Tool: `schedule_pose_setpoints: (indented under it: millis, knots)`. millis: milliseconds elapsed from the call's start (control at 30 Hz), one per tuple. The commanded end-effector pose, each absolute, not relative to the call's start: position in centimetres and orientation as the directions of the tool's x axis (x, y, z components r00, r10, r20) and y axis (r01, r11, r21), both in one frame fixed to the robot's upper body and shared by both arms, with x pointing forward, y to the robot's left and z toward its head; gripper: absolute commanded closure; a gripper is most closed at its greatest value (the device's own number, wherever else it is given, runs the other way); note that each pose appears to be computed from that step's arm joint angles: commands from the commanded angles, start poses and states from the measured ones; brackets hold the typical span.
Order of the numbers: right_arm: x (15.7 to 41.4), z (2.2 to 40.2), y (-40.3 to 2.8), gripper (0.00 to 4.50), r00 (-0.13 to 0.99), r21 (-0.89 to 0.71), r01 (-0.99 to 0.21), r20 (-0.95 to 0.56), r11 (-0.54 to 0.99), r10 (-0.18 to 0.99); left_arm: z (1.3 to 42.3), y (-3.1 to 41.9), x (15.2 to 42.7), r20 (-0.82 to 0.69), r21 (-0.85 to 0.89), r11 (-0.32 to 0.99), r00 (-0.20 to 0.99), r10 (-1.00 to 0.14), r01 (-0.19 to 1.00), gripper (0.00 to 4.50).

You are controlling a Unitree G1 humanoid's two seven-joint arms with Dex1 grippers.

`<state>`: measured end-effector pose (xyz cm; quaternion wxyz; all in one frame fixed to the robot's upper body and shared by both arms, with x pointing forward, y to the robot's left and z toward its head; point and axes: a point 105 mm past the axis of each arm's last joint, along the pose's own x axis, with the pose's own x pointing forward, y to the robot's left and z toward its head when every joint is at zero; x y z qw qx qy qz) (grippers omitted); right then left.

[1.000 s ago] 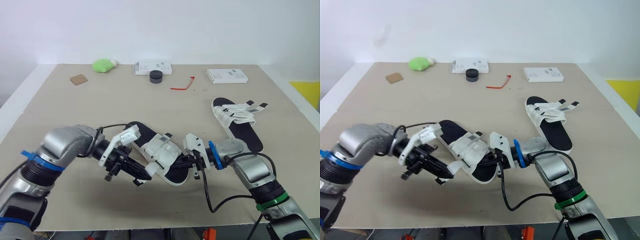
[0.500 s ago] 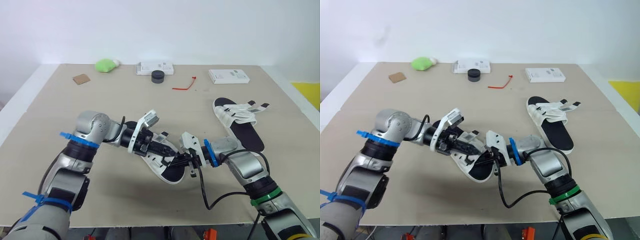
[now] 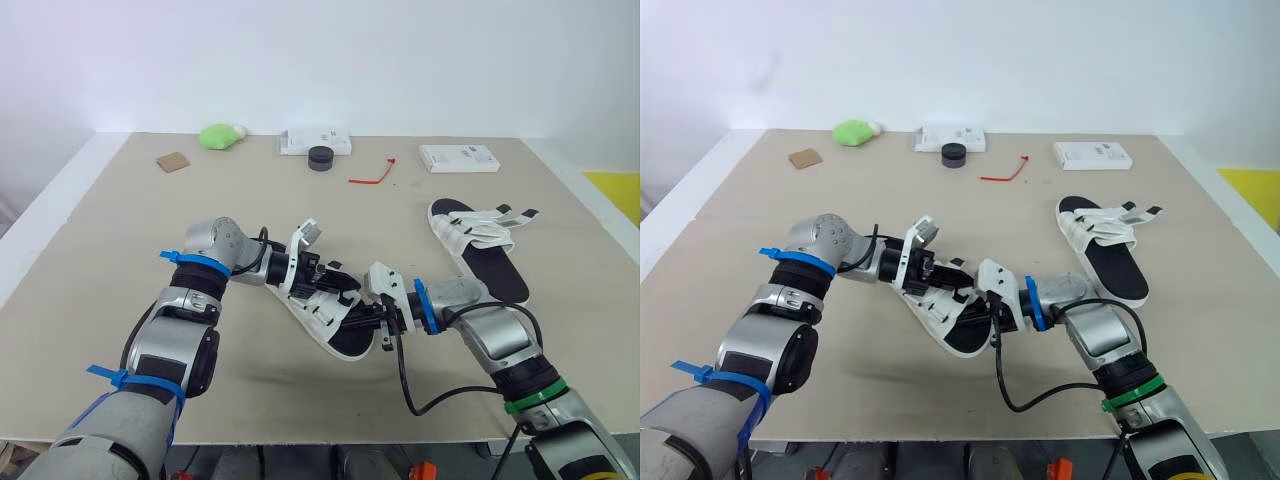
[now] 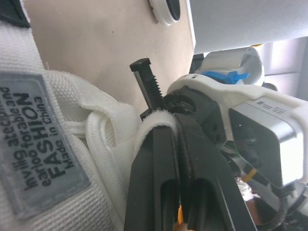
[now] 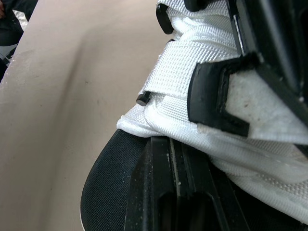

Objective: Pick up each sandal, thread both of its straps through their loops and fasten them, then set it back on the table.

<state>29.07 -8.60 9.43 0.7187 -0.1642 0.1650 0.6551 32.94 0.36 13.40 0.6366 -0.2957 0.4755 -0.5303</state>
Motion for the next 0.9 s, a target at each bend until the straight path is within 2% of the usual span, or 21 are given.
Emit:
schedule_pose_setpoints:
  millis: [33,67,133,167,200,300,500,667,767,900]
  knots:
    - [28.1,6.7,-8.8,4.50,0.048,0.057,-0.994,-0.521,0.091,0.852,11.3,0.7,33.4,-0.390,-0.830,0.361,0.020,-0.920,0.424,3.38]
    - [28.1,6.7,-8.8,4.50,0.050,0.057,-0.994,-0.521,0.092,0.852,11.1,0.7,33.4,-0.401,-0.825,0.371,0.022,-0.916,0.426,2.81]
    - [28.1,6.7,-8.8,4.50,0.052,0.056,-0.994,-0.520,0.095,0.852,10.7,0.6,33.3,-0.420,-0.813,0.384,0.016,-0.908,0.437,2.37]
    - [28.2,6.7,-8.8,4.50,0.052,0.056,-0.994,-0.521,0.095,0.852,10.7,0.5,33.3,-0.425,-0.810,0.386,0.013,-0.905,0.442,1.81]
    - [28.2,6.7,-8.8,4.50,0.054,0.056,-0.994,-0.521,0.097,0.852,10.8,0.4,33.2,-0.417,-0.812,0.377,0.007,-0.909,0.445,1.60]
    - [28.2,6.8,-8.8,4.50,0.057,0.056,-0.993,-0.519,0.100,0.853,11.5,-0.2,32.7,-0.374,-0.827,0.321,-0.025,-0.927,0.462,0.08]
    - [28.1,6.7,-8.7,4.50,0.056,0.056,-0.993,-0.517,0.100,0.854,12.0,-0.7,33.5,-0.363,-0.817,0.324,0.011,-0.932,0.478,0.03]
    - [28.1,6.7,-8.7,4.50,0.058,0.057,-0.993,-0.517,0.102,0.854,13.3,-1.3,34.3,-0.343,-0.776,0.306,0.038,-0.938,0.552,0.03]
    - [27.9,6.6,-8.7,4.50,0.057,0.060,-0.993,-0.517,0.102,0.854,17.7,-1.6,35.3,-0.170,-0.787,0.180,0.074,-0.983,0.590,0.03]
    - [27.7,6.5,-8.8,4.50,0.055,0.064,-0.993,-0.517,0.102,0.854,23.7,0.1,34.6,0.059,-0.751,-0.033,0.017,-0.998,0.659,0.03]
